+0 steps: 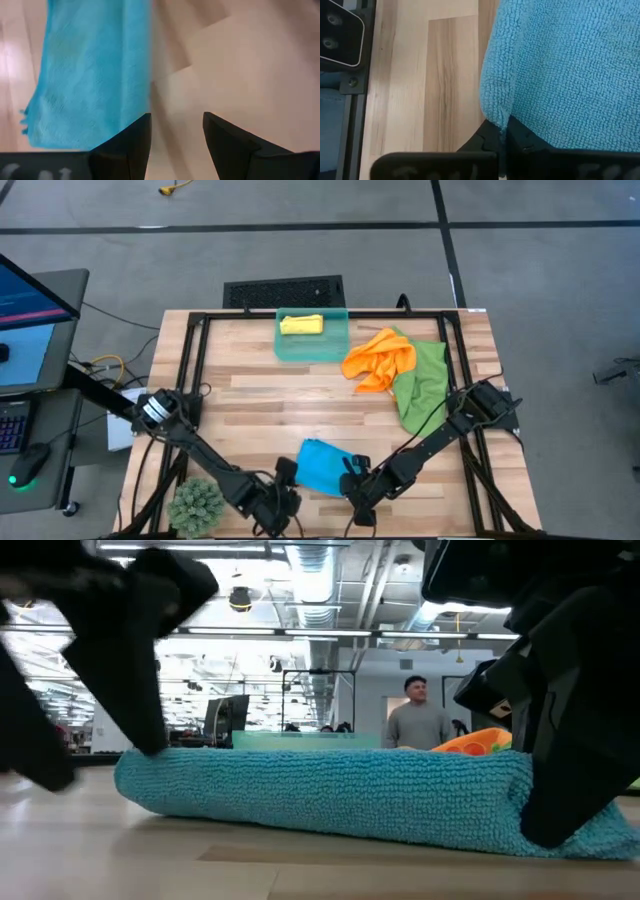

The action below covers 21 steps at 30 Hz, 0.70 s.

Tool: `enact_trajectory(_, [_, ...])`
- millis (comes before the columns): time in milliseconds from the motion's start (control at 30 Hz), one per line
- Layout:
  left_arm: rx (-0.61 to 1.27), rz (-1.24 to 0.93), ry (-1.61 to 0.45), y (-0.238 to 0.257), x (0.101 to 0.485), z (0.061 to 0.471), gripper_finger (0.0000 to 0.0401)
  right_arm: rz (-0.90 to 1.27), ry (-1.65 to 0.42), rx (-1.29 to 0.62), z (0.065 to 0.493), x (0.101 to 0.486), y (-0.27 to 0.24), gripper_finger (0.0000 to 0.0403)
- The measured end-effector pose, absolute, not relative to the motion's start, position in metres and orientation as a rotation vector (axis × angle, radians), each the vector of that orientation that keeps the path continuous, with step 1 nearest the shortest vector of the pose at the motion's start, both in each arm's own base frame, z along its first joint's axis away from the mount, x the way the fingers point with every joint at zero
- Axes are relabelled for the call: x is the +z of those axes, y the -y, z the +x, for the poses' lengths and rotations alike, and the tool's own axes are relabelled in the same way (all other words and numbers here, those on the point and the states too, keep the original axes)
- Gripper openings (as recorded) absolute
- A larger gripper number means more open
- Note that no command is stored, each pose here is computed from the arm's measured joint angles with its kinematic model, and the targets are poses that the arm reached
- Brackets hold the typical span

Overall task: Roll microfiber towels into tight, uniform cylinder then place into a basket
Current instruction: Roll the blue microfiber towel

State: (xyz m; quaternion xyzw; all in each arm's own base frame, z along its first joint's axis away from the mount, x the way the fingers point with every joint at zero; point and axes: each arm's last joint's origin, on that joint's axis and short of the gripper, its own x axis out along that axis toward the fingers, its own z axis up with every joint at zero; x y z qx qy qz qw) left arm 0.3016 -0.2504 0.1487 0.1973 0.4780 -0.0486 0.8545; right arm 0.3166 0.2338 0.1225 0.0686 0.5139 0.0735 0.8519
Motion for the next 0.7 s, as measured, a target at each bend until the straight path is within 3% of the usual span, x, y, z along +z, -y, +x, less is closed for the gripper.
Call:
enact_trajectory(200, [-0.156,0.348,-1.053,0.235,0.135,0.307,0.0171,0.154,-1.092,0.163,0.318,0.122,-0.232,0.0008])
enact_trajectory(700, [0.032,0.428,-0.965,0.231,0.136,0.307,0.0171,0.167,-1.105,0.178,0.319,0.122,-0.23,0.0011])
